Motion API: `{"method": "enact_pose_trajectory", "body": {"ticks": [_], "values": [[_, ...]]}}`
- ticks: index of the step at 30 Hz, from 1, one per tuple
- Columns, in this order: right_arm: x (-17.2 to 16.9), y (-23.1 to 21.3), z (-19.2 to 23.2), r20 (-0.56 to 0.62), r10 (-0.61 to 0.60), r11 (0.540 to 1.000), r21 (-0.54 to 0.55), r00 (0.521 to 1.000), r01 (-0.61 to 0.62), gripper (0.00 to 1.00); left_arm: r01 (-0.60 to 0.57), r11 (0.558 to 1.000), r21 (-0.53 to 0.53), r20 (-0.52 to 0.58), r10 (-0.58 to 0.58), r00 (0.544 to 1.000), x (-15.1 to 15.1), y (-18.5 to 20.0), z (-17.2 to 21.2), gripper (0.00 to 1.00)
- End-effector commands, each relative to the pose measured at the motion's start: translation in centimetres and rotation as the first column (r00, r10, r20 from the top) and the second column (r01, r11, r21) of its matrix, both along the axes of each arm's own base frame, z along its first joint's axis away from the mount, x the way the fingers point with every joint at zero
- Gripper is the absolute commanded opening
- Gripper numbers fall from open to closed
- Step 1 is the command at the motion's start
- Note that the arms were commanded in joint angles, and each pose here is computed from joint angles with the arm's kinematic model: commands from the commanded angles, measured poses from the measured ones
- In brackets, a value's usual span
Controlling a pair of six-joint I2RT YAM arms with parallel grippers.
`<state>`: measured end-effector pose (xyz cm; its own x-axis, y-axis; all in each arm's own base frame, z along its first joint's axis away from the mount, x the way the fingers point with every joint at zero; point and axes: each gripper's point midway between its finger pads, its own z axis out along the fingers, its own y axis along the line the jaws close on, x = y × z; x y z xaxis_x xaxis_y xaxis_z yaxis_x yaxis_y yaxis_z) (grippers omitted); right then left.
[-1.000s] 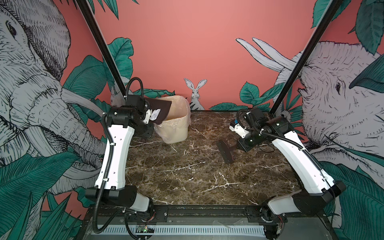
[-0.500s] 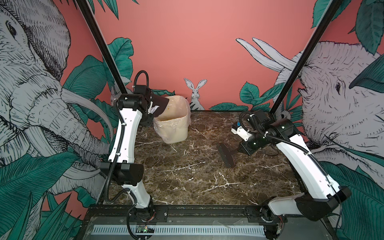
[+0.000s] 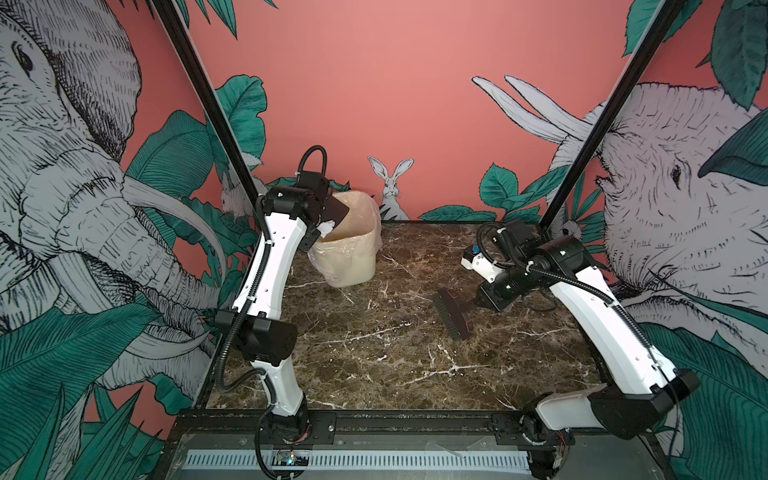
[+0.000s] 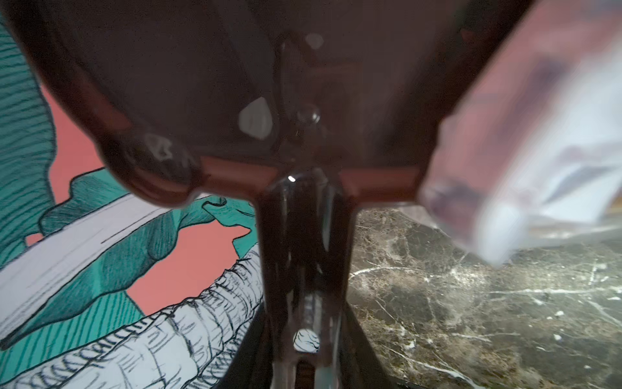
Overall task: Sweep away the paper scraps from the table
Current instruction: 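Tip the dustpan over the cream bin with the left gripper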
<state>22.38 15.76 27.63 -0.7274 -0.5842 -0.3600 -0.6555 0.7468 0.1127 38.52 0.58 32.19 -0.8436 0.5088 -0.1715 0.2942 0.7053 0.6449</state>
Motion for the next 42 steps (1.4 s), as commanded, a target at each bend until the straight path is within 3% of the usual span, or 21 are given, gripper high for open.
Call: {"method": "enact_pose_trajectory", "body": {"ticks": [1,15,20,27,30,42], "values": [[-0.2,0.2,1.0,0.006,0.005,1.000,0.021,1.000,-0.005,0.00,0.020,0.996,0.090,0.011,-0.021,1.000,-0.2,0.8,1.1,0.00],[0.1,0.4,1.2,-0.001,0.007,1.000,0.021,1.000,-0.007,0.00,0.130,0.960,0.246,-0.011,-0.132,0.991,0.2,0.4,1.9,0.00],[0.2,0.4,1.4,0.005,0.005,1.000,0.024,1.000,-0.005,0.00,0.194,0.896,0.399,0.006,-0.214,0.977,1.4,-0.7,3.5,0.00],[0.2,0.3,1.5,0.014,0.003,1.000,0.017,1.000,-0.003,0.00,0.266,0.708,0.654,0.014,-0.362,0.932,3.3,-3.2,6.1,0.00],[0.1,0.1,1.5,0.016,0.002,1.000,0.010,1.000,-0.002,0.00,0.252,0.657,0.710,0.010,-0.367,0.930,3.3,-3.1,7.1,0.00],[0.6,0.1,1.5,0.027,-0.003,1.000,0.002,1.000,0.003,0.00,0.226,0.639,0.735,0.049,-0.383,0.923,2.7,-2.8,8.9,0.00]]}}
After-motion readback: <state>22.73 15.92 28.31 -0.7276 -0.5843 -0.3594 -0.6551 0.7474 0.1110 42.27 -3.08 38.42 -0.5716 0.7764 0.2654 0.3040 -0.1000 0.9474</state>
